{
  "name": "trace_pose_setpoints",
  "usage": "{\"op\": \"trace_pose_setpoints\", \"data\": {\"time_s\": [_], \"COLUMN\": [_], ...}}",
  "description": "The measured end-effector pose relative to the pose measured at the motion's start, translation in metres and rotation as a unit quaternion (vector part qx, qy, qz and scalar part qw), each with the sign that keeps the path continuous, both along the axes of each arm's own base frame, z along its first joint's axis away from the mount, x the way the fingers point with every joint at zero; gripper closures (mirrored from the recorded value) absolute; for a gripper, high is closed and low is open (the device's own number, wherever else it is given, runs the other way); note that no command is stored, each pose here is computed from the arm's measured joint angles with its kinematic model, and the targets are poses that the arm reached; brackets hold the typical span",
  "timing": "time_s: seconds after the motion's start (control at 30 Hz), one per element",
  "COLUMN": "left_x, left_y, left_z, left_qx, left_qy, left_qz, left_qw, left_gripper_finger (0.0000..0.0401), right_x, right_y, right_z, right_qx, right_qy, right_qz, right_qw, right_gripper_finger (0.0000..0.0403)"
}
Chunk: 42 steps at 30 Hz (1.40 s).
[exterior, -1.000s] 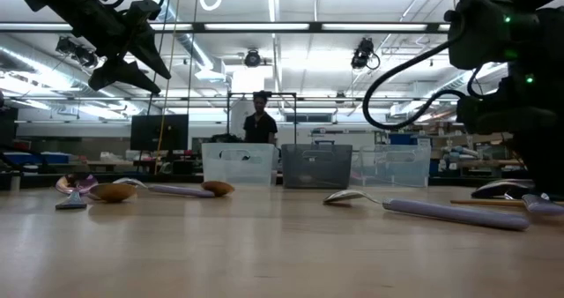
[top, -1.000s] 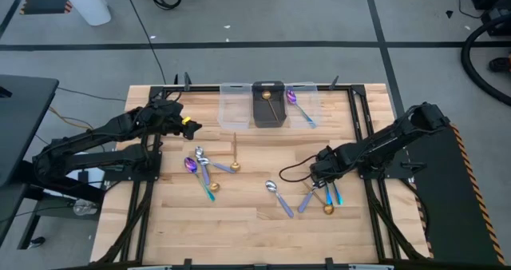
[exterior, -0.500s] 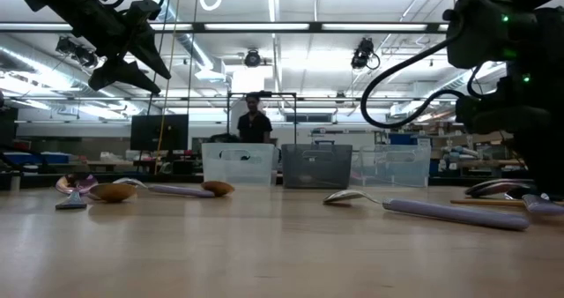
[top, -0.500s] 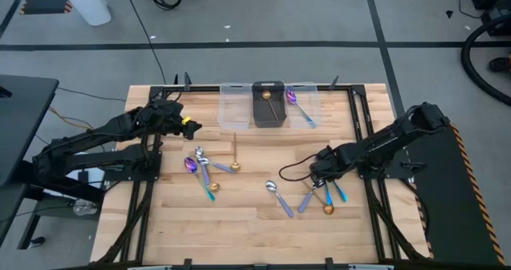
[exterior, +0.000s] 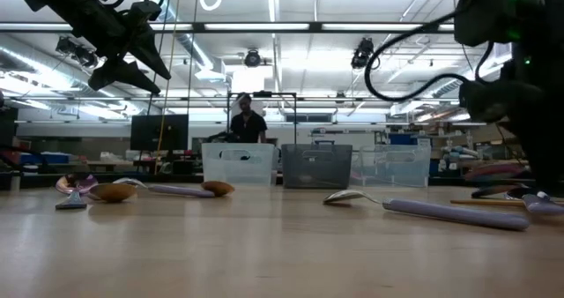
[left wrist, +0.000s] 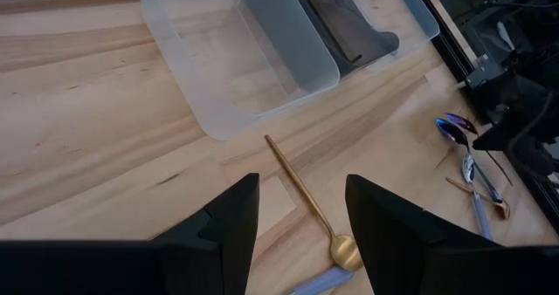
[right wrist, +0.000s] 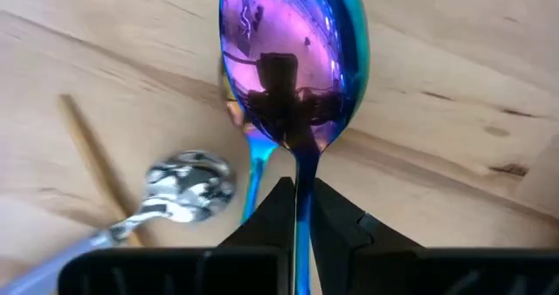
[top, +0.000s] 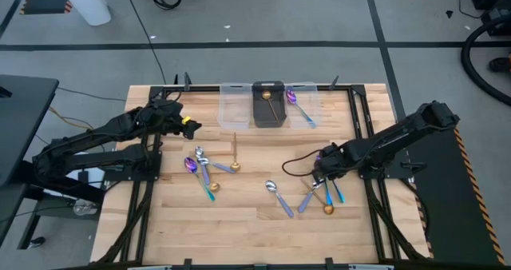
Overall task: Sort silverware by color (type)
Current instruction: Put the blue spoon into the right transparent bin
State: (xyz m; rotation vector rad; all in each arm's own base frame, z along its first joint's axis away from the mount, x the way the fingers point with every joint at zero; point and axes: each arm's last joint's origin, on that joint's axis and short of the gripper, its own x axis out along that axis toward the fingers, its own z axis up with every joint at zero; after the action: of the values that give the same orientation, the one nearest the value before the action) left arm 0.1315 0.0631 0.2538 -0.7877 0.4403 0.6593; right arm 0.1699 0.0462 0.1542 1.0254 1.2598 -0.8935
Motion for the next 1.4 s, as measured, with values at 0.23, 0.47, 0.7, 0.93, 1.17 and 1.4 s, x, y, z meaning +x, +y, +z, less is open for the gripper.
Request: {"op": "trace_pose_setpoints", "data": {"time_s": [0.23, 0.47, 0.7, 0.93, 1.17, 1.4], "left_x": [0.002, 0.010, 0.015, 0.016, 0.016, 0.015], "left_y": [0.000, 0.002, 0.005, 0.007, 0.007, 0.010], "left_z": [0.003, 0.018, 0.034, 0.042, 0.043, 0.051], "left_qx": [-0.021, 0.001, 0.039, 0.051, 0.056, 0.091], "left_qy": [-0.032, -0.119, -0.198, -0.237, -0.238, -0.269], "left_qz": [-0.003, -0.018, -0.006, 0.008, 0.016, 0.055], "left_qw": [0.999, 0.993, 0.979, 0.970, 0.970, 0.957], "left_gripper_finger": [0.0220, 0.0220, 0.0220, 0.0220, 0.0220, 0.0220], "right_x": [0.004, 0.006, 0.017, 0.026, 0.027, 0.029], "right_y": [-0.009, -0.027, -0.059, -0.097, -0.126, -0.149], "right_z": [0.017, 0.029, 0.038, 0.050, 0.069, 0.110], "right_qx": [-0.019, -0.036, -0.074, -0.122, -0.179, -0.276], "right_qy": [-0.091, -0.145, -0.215, -0.300, -0.341, -0.309], "right_qz": [-0.031, -0.025, 0.040, 0.079, 0.109, 0.120], "right_qw": [0.995, 0.988, 0.973, 0.943, 0.916, 0.902], "right_gripper_finger": [0.0372, 0.0372, 0.0371, 0.0371, 0.0371, 0.0371]}}
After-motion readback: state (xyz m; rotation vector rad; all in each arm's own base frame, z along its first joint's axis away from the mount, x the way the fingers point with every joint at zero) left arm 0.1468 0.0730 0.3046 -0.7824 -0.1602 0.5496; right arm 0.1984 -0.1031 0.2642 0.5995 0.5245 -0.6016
